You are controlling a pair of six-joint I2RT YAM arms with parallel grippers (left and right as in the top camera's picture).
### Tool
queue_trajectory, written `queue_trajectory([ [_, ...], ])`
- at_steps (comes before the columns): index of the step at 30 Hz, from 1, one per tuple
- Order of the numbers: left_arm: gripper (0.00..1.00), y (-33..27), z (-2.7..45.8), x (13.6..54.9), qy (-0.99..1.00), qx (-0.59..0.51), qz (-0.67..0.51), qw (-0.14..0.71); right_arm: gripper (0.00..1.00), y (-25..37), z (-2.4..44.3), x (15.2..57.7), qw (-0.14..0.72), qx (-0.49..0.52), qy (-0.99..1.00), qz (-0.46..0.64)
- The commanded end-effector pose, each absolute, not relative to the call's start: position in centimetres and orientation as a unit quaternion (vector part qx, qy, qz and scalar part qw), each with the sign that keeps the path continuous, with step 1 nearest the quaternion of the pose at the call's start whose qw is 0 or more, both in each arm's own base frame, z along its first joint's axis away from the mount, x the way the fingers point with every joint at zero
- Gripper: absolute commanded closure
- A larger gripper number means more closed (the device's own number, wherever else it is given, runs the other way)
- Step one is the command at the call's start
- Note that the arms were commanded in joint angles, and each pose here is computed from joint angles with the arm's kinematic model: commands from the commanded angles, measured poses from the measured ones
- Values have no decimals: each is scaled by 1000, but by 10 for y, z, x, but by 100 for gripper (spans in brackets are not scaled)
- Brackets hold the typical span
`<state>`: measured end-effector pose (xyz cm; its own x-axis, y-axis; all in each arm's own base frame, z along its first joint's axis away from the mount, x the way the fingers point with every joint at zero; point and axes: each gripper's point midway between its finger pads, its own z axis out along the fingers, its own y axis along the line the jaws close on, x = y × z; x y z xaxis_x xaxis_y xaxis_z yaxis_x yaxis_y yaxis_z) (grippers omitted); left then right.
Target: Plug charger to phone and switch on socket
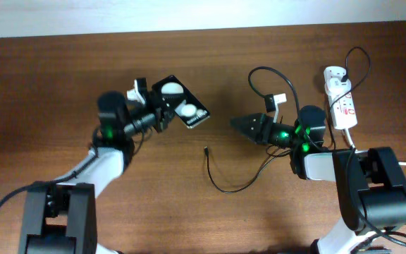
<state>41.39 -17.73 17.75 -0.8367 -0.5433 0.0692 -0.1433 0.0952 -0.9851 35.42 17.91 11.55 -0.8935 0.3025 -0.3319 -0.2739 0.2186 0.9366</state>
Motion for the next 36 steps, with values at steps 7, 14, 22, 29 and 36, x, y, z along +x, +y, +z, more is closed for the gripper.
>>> queue_trajectory([
  [7,100,-171,135,429,734,-189,-650,59,2,145,116,372,328,37,822,464],
  [14,100,-176,169,436,728,-108,-672,83,1,93,186,330,386,-15,887,254],
  [22,100,-180,162,426,729,-129,-672,16,1,108,183,278,379,-80,913,128],
  [29,100,-187,133,421,737,-226,-635,-49,1,154,180,285,357,-126,898,224],
  [36,100,-188,135,419,719,-266,-635,-95,1,153,107,283,240,-113,945,193],
])
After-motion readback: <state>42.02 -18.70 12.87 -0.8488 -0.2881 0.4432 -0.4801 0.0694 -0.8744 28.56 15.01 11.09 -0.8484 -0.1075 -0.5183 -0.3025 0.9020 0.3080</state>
